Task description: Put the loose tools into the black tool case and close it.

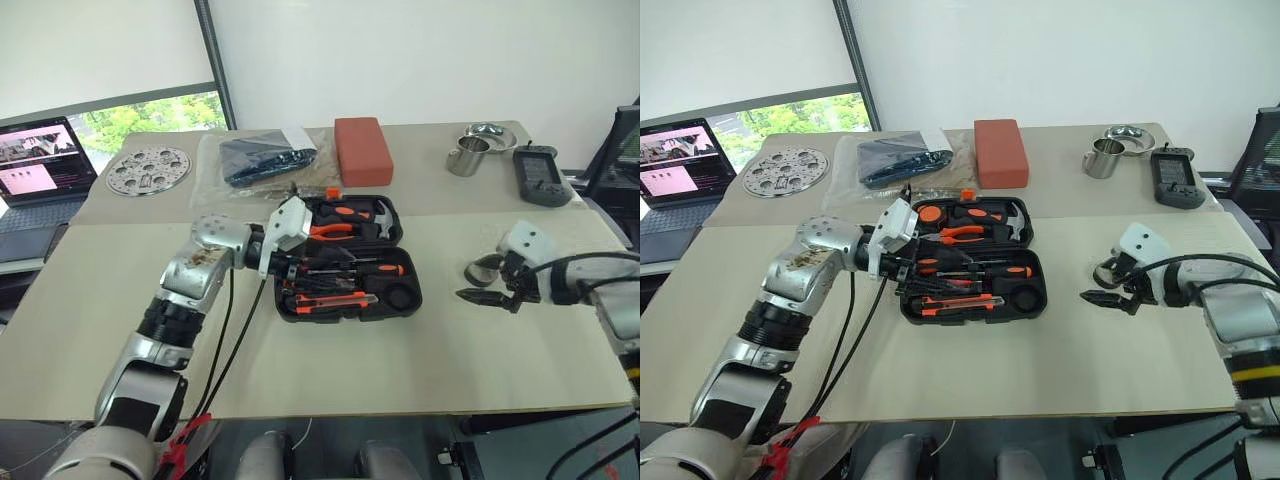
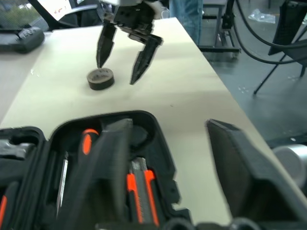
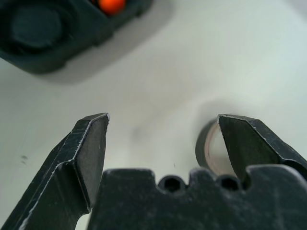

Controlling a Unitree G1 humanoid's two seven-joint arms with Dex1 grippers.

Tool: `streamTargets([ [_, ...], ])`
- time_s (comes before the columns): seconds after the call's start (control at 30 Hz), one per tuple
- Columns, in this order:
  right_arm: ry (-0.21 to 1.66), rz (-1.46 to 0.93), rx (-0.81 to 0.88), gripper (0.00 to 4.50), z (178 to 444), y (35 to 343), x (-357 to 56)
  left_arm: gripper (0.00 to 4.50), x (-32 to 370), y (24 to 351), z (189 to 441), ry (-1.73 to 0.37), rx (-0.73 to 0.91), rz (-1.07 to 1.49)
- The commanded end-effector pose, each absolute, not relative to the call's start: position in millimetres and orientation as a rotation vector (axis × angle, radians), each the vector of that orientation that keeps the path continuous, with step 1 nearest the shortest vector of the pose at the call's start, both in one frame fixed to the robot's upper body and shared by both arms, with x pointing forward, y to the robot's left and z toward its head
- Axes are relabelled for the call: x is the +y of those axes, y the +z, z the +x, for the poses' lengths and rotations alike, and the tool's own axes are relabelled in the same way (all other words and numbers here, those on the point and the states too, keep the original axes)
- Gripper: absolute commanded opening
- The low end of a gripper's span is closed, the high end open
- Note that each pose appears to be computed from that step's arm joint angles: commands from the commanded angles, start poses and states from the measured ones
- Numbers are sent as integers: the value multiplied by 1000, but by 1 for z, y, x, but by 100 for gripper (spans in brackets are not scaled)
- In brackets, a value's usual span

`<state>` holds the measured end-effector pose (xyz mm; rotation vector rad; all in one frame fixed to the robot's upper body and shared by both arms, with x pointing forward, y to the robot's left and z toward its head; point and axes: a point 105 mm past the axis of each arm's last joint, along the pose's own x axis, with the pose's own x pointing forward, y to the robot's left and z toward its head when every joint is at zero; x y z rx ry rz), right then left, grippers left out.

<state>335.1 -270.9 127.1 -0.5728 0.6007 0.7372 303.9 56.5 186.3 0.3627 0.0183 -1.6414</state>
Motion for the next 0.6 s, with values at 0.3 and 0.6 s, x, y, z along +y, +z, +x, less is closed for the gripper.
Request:
streamTargets([
  [0.3,713,-593,724,370,365,123,-295,450,68,206,291,-1585,-22,405],
  [0.6,767,-580,727,79,371,127,-290,450,77,202,295,-1496,16,443],
])
